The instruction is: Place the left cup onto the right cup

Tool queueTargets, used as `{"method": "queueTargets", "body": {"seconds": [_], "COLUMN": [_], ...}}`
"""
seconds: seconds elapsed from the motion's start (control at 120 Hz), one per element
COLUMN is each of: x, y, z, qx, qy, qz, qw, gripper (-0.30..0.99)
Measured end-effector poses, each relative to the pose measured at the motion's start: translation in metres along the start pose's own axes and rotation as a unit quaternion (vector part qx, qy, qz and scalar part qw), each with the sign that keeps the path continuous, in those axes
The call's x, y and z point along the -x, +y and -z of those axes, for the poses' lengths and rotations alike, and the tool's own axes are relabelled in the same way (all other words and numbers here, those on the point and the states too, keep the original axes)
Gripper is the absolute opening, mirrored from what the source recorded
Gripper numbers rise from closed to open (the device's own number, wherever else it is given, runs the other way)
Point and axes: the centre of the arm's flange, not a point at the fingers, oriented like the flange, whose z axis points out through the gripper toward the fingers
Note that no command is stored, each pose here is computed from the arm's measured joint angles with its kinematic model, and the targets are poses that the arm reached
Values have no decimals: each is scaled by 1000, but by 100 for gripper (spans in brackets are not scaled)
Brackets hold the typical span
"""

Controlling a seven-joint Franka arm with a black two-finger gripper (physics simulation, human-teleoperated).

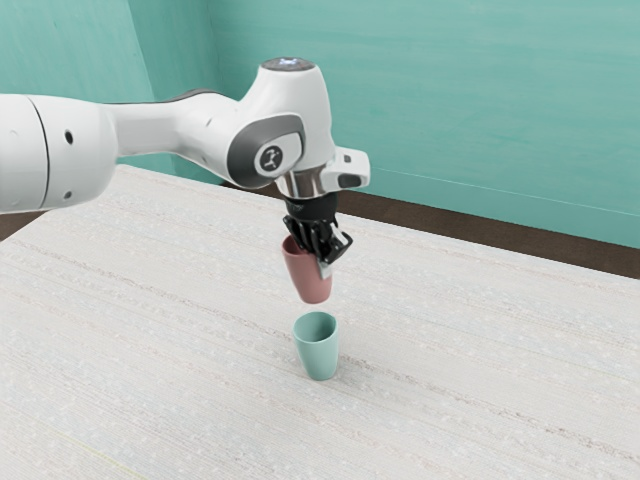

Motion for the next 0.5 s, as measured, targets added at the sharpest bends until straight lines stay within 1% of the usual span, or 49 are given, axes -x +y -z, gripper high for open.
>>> {"method": "queueTargets", "body": {"seconds": [0.5], "x": [-4], "y": [-8], "z": [-30], "qx": [2], "qy": [-20], "qz": [11], "qw": [1000], "gripper": [-8]}}
